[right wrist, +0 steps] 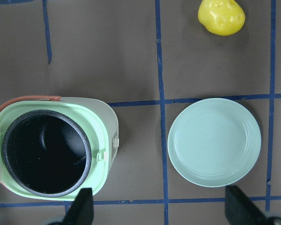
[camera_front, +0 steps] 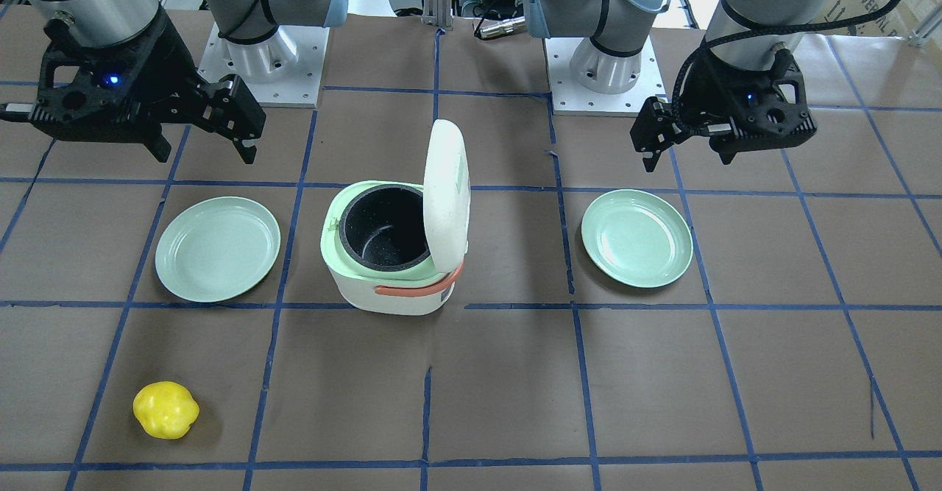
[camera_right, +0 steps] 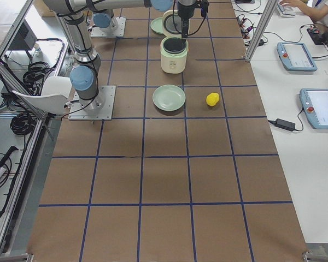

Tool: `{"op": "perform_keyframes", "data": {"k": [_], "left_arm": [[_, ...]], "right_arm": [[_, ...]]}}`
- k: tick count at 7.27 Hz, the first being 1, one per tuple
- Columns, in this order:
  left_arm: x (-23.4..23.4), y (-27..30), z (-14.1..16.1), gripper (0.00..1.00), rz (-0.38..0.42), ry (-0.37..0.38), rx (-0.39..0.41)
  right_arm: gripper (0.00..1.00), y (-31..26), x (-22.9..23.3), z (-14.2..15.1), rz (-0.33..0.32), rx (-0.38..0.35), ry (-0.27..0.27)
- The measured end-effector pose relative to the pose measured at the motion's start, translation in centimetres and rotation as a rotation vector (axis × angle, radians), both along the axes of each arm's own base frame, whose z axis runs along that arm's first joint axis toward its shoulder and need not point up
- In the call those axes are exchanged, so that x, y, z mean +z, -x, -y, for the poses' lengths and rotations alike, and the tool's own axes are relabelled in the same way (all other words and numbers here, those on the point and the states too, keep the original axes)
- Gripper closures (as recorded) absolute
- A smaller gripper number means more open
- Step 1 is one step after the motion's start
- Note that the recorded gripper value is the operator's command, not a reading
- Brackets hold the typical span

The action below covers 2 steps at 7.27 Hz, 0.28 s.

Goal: Press rice cooker button

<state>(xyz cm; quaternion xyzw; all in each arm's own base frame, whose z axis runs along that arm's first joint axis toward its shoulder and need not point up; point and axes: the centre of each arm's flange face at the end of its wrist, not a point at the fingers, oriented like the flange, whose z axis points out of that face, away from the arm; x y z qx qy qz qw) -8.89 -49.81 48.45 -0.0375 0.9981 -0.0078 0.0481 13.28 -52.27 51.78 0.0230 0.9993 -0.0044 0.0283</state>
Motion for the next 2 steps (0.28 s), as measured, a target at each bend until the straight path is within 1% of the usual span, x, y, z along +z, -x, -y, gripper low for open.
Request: {"op": "perform_keyframes", "data": {"k": [2], "left_arm": [[-0.01, 0.00, 0.00, 0.00, 0.000, 0.000, 0.000]], "right_arm": [[0.01, -0.02, 0.02, 0.01, 0.002, 0.000, -0.001]]}}
